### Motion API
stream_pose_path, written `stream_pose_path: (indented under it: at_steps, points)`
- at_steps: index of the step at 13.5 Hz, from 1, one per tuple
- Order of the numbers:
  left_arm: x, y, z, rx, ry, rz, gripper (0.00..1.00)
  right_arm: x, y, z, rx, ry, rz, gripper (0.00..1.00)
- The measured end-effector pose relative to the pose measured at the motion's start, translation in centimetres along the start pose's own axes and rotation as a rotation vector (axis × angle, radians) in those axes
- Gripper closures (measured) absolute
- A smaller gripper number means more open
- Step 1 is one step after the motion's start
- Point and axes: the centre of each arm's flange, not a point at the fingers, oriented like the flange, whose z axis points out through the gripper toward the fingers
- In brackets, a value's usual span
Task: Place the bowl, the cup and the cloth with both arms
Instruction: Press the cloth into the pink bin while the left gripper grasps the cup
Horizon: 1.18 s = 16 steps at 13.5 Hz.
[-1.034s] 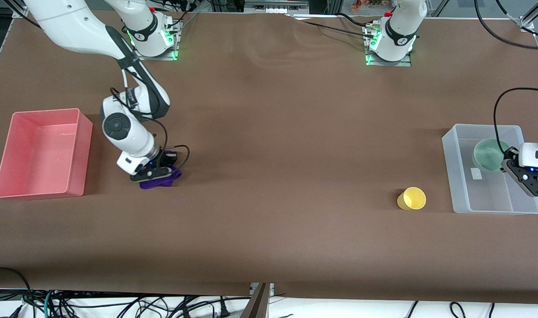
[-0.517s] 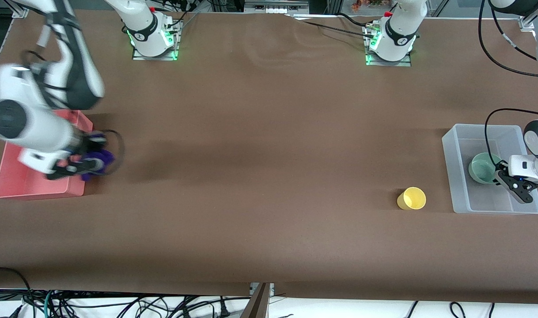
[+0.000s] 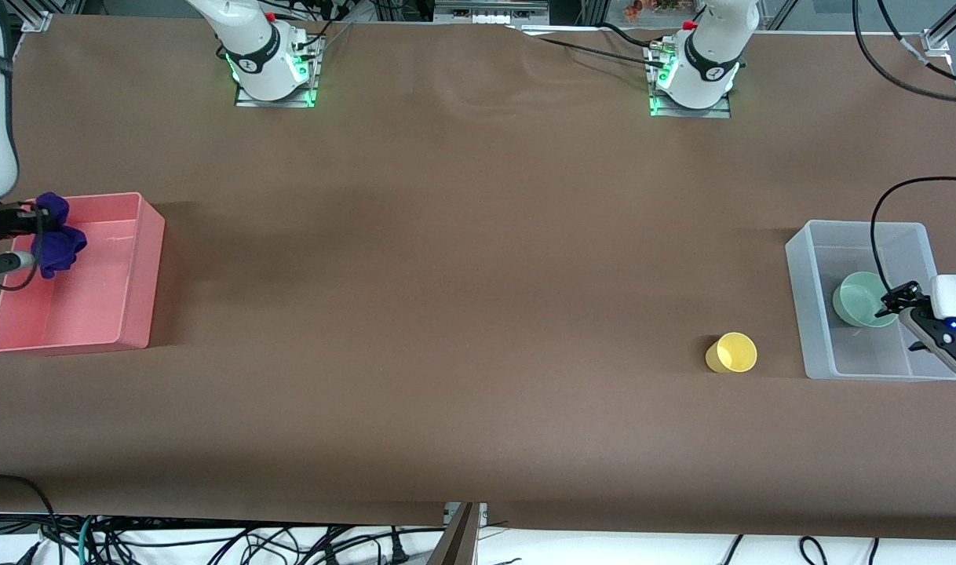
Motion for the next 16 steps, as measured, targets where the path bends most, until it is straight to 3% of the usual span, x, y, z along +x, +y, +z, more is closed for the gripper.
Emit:
stream_pose_path:
  at_steps: [1, 4, 7, 10, 13, 16]
  points:
    - [1.8, 1.0, -0.9, -0.003, 0.011, -0.053, 0.00, 0.5, 0.5, 2.4, -0.001, -0.010, -0.001, 0.88]
    - [8.5, 4.9, -0.3, -0.032, 0.021, -0.245, 0.00, 1.5, 1.4, 8.4, -0.012, -0.017, -0.012, 0.88]
    - [16.0, 10.3, 3.7, -0.070, -0.009, -0.434, 0.00, 2.3, 1.3, 11.1, -0.021, 0.012, -0.016, 0.88]
    - [17.8, 10.9, 8.1, -0.078, 0.014, -0.508, 0.04, 2.8, 1.1, 12.9, -0.033, 0.042, -0.029, 0.88]
    - [16.6, 9.8, 11.8, -0.093, 0.014, -0.537, 0.37, 3.2, 1.3, 14.3, -0.045, 0.066, -0.076, 0.88]
    - [16.4, 9.6, 12.2, -0.096, 0.015, -0.546, 0.67, 2.6, 2.3, 15.2, -0.039, 0.063, -0.091, 0.88]
